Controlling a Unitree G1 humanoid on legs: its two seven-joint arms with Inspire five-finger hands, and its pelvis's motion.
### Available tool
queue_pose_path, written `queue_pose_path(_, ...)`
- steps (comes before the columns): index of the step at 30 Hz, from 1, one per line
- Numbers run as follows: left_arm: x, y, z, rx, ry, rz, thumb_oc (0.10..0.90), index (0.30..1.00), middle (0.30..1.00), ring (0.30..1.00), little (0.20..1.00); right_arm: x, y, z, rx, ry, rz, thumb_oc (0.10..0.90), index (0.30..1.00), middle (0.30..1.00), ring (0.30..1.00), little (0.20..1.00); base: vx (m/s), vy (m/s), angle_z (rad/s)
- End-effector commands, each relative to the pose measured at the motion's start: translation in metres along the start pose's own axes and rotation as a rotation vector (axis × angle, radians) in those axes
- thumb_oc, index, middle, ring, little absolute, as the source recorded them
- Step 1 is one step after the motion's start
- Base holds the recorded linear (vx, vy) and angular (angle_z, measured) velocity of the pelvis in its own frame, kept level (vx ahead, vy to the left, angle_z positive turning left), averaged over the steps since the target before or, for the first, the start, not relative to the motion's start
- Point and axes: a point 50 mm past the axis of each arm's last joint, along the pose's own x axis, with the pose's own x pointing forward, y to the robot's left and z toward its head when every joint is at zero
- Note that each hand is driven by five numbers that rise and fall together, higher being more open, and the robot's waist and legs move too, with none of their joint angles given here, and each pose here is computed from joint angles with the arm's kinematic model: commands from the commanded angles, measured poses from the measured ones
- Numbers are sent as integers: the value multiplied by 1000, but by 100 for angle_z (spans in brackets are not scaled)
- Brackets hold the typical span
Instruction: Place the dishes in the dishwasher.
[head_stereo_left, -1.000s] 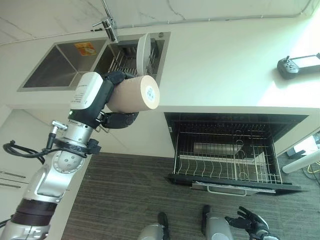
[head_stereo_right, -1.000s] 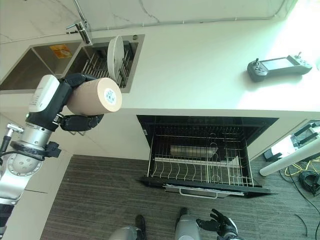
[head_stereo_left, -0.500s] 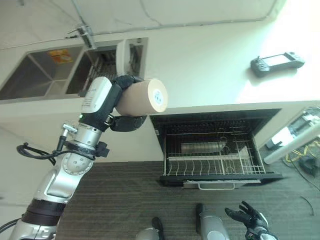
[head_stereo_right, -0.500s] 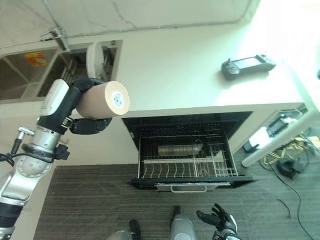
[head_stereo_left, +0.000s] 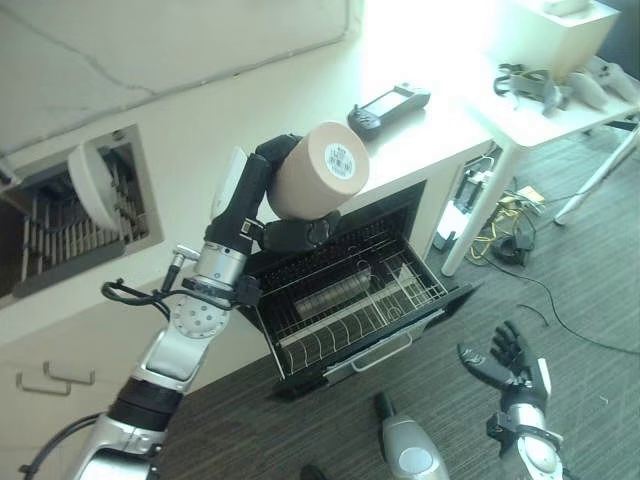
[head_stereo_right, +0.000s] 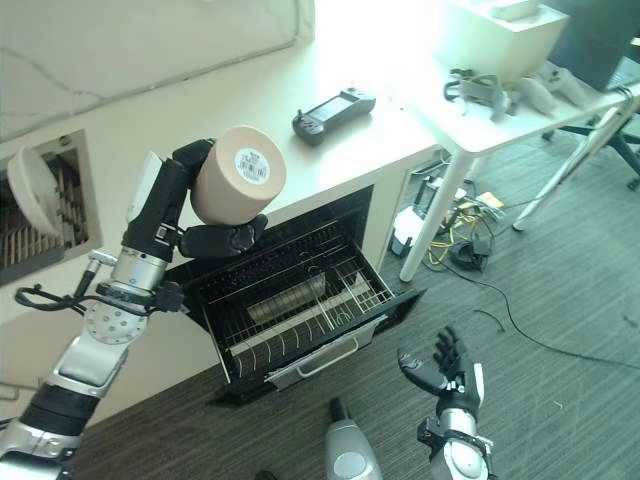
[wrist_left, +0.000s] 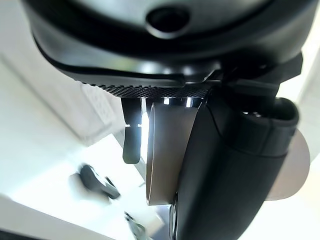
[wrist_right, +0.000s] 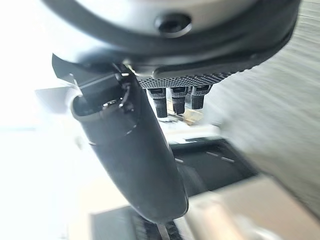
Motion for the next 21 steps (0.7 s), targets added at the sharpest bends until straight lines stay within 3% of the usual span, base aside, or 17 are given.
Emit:
queue_pose_path(1,18,21,20,-147,-144,210,400,300,300,300,300,10,-8,59,-89,-358,-20,800,900,900,900,900,-7,31,-49)
queue_pose_path(8,1,8,6,-312,-67,349,400,300,300,300,300,-5,0,124,-47,-763,1,800,900,900,900,900,15,16,-15)
queue_pose_path(11,-8,-5,-1,-367,-2,392,400,300,300,300,300,-12,17,154,-11,-943,131,800,900,900,900,900,0,0,0)
queue_pose_path(15,-13,-14,-9,-422,68,403,400,300,300,300,300,-12,37,171,62,-1015,306,800,900,900,900,900,4,8,6)
queue_pose_path(21,-24,-38,-22,-471,167,387,400,300,300,300,300,-7,78,176,206,-918,603,800,900,900,900,900,-6,-46,37)
